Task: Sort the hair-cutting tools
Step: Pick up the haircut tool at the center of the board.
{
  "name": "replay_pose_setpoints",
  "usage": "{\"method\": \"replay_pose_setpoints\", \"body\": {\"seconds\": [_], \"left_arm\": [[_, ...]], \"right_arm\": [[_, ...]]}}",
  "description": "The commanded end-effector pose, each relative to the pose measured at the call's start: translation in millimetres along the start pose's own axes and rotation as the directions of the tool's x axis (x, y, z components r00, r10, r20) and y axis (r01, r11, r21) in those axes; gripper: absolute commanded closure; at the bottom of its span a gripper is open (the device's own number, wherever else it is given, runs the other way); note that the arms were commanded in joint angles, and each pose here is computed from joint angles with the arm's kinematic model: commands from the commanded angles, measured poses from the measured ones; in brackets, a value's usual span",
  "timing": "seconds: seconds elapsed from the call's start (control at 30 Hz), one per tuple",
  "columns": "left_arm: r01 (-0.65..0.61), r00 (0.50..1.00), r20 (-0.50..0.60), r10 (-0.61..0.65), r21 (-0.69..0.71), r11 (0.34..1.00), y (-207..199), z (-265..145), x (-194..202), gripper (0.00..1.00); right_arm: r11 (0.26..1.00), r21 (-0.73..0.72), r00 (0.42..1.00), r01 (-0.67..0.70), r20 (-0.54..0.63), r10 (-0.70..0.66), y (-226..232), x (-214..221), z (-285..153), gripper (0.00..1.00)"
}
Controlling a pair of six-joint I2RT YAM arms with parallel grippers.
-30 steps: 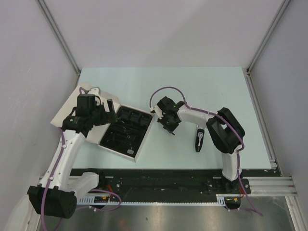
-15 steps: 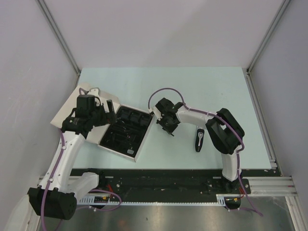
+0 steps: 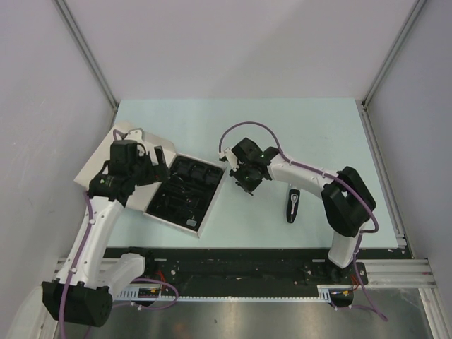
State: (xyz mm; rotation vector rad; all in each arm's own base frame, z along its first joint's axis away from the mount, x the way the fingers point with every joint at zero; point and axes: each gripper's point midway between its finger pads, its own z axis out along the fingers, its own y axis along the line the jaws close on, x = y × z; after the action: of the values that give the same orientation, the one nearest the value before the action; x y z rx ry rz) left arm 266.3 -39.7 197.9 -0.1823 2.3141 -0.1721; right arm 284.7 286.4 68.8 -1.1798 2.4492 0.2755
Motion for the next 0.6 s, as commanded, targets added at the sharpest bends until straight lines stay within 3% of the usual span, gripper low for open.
{"method": "replay_pose_setpoints", "body": {"seconds": [0.0,0.33,0.57], "left_arm": [[0.011,0.993,0.116,-0.007,-0.035,0.999,7.2,-15.6,-26.2,0.0],[0.035,0.987,0.159,-0.021,-0.089,0.995,16.9,-22.1,-32.9,0.0],[0.04,0.979,0.201,-0.013,-0.132,0.99,25.3,-36.4,-39.6,0.0]], "right_arm": [[1.0,-0.025,0.994,0.016,0.104,-0.014,15.3,-25.0,-29.7,0.93],[0.985,-0.113,0.957,0.131,0.272,-0.096,84.7,-85.4,-64.6,0.93],[0.954,-0.163,0.935,0.251,0.297,-0.195,143.4,-112.7,-47.0,0.92]]}}
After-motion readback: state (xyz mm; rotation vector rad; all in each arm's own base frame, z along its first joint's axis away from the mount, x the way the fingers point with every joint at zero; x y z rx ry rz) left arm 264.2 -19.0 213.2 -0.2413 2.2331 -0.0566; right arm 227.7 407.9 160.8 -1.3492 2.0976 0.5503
